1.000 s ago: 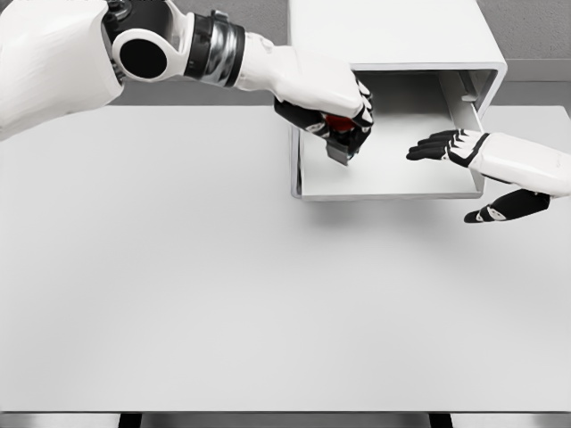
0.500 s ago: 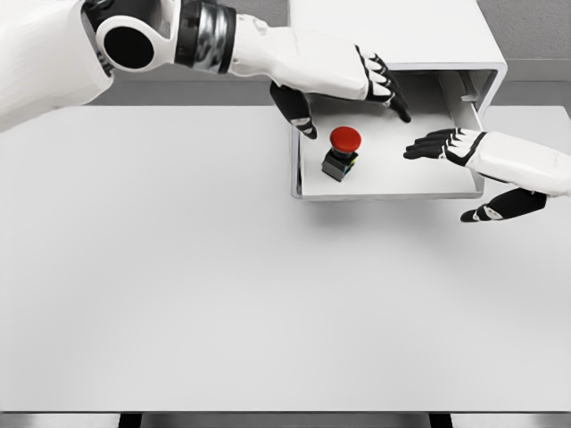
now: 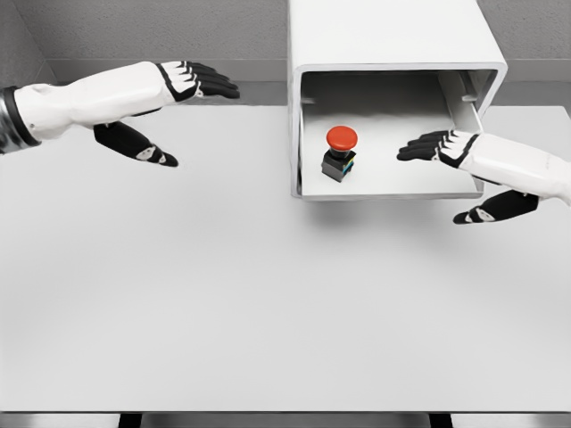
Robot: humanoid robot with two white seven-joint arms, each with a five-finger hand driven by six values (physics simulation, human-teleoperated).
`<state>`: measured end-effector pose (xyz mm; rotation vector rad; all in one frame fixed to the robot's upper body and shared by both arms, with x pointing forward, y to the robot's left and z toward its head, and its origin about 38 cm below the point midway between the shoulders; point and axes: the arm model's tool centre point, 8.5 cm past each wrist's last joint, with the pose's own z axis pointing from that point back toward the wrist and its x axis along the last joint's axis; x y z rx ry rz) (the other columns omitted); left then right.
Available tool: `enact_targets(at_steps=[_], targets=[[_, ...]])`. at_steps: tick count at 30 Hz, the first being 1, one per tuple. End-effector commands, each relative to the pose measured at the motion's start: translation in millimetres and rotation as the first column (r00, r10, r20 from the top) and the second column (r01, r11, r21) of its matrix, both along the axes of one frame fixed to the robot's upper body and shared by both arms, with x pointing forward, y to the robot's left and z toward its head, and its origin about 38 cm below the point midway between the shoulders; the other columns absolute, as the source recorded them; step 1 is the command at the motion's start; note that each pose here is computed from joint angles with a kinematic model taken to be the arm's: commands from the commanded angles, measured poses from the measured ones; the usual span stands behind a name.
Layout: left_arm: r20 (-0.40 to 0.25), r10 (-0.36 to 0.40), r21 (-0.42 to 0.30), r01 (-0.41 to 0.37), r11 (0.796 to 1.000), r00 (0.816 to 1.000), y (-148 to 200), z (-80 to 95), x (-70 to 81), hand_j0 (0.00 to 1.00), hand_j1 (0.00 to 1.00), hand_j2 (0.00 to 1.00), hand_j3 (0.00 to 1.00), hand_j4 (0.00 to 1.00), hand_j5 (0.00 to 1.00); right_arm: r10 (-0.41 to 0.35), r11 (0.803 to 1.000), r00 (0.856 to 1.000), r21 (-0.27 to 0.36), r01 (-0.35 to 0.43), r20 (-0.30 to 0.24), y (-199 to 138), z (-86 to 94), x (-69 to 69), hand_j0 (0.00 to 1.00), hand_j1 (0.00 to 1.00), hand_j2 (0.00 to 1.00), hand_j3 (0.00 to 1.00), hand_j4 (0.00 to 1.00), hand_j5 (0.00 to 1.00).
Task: Slide open multi-storey tabletop storage cabinets and put open load switch and slide close multi-storey tabletop storage cabinets
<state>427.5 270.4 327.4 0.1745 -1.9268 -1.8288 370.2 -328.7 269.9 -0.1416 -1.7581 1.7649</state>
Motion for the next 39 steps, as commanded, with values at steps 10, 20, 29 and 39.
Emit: enact_targets(at_steps=[10, 20, 29, 39], targets=[[-0.138, 0.143, -0.053, -0.152, 0.987, 0.98, 46.3, -58.2, -1.0, 1.0, 1.0, 1.0, 1.0, 1.0, 1.0, 0.006, 0.999, 1.0, 0.045, -0.005, -0.011, 10.7, -8.2, 9.8, 1.0, 1.0, 1.0, 1.0, 1.0, 1.0], [-0.264, 0.16, -0.069, -0.184, 0.981, 0.951, 44.0, -113.6, -4.8, 1.0, 1.0, 1.0, 1.0, 1.0, 1.0, 0.0, 0.999, 1.0, 0.052, 0.0, -0.01, 17.0, -12.8, 25.5, 1.0, 1.0, 1.0, 1.0, 1.0, 1.0], [-0.227, 0.269, -0.266, -0.325, 0.907, 0.936, 62.7, -117.1, -8.7, 1.0, 1.0, 1.0, 1.0, 1.0, 1.0, -0.026, 0.998, 1.0, 0.064, 0.027, -0.016, 13.7, -17.2, 34.6, 1.0, 1.0, 1.0, 1.0, 1.0, 1.0], [-0.309, 0.231, -0.13, -0.281, 0.951, 0.922, 67.1, -138.4, -20.5, 1.0, 1.0, 1.0, 1.0, 1.0, 1.0, -0.033, 0.998, 0.999, 0.06, 0.035, -0.035, 13.3, -23.2, 40.4, 1.0, 1.0, 1.0, 1.0, 1.0, 1.0]])
